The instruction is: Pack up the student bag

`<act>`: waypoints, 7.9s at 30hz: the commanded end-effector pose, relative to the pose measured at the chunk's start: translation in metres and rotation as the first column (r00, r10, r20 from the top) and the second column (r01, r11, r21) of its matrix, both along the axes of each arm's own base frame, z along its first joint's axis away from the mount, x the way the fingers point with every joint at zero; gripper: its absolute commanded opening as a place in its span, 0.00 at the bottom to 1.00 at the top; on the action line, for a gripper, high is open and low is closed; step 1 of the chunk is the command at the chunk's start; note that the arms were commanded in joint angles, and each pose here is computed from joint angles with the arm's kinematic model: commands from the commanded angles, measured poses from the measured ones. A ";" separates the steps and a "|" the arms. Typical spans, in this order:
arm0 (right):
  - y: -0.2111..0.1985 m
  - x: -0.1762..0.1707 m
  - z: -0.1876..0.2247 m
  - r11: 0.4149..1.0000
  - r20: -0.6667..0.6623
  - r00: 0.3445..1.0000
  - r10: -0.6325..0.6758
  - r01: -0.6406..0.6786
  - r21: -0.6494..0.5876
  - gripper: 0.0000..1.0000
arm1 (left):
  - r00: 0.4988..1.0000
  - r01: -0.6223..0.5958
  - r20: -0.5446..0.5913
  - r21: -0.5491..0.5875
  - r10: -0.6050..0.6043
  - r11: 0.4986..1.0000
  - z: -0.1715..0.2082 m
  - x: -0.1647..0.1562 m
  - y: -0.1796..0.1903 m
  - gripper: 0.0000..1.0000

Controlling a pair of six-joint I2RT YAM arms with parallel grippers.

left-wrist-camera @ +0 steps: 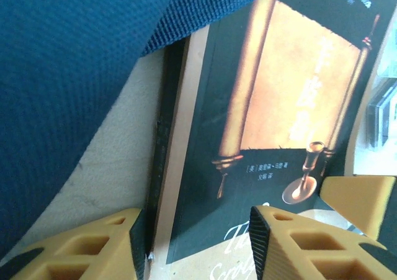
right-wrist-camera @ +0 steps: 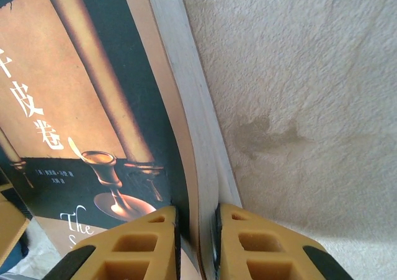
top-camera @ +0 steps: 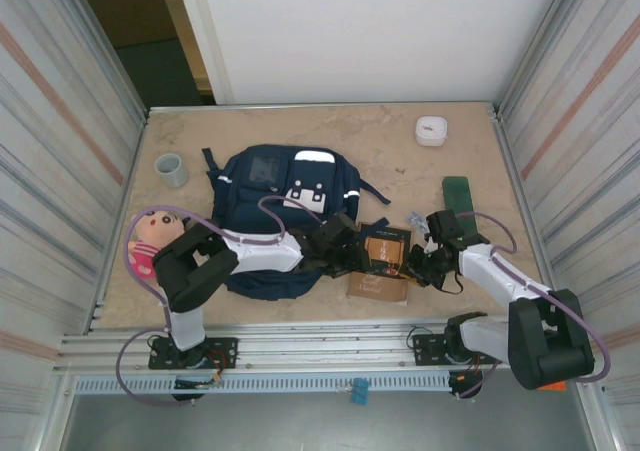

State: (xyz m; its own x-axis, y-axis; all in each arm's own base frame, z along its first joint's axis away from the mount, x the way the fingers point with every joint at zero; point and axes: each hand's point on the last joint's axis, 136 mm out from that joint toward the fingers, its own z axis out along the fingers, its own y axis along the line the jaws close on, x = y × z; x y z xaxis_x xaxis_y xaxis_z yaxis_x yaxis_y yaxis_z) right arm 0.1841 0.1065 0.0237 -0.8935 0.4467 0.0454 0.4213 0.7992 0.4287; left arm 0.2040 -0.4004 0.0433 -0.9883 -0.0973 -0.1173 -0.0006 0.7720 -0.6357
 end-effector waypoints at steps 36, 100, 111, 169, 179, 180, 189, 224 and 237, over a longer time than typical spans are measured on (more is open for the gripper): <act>0.022 0.038 0.166 0.970 0.631 0.774 0.052 -0.190 0.152 0.66 | 0.747 0.302 0.649 -0.138 -0.144 0.943 0.207 -0.009 0.006 0.00; 0.085 -0.022 0.312 0.705 0.922 -0.038 0.384 -0.633 -0.320 0.00 | 0.300 0.510 0.937 0.004 -0.182 0.860 0.340 -0.018 0.115 0.55; 0.092 -0.034 0.252 0.228 0.541 -0.369 0.756 -0.625 -0.746 0.00 | -0.169 0.483 0.786 0.593 -0.595 0.645 0.305 -0.055 0.160 0.86; 0.039 0.073 0.239 0.930 0.790 0.609 -0.066 -0.250 0.270 0.00 | 0.128 0.497 0.499 0.715 -0.857 0.491 0.106 0.063 0.161 0.86; 0.032 0.061 0.230 0.944 0.786 0.615 -0.056 -0.223 0.242 0.00 | 0.131 0.555 0.387 0.734 -0.913 0.391 0.050 0.091 0.146 0.92; 0.031 0.060 0.229 0.946 0.786 0.616 -0.056 -0.218 0.239 0.00 | 0.139 0.558 0.372 0.736 -0.918 0.383 0.045 0.093 0.147 0.91; -0.011 0.045 0.215 0.975 0.655 0.731 -0.191 0.066 0.211 0.00 | 0.265 0.433 0.451 0.734 -0.852 0.523 0.088 0.113 0.146 0.02; 0.162 0.088 0.205 0.827 0.620 0.671 -0.408 -0.017 0.563 0.00 | 0.551 0.366 0.769 0.127 -0.325 0.922 0.264 0.137 0.121 0.00; 0.222 0.186 0.131 0.854 0.583 0.683 -0.441 0.118 0.507 0.18 | 0.539 0.406 0.797 0.038 -0.272 0.913 0.282 0.132 0.123 0.00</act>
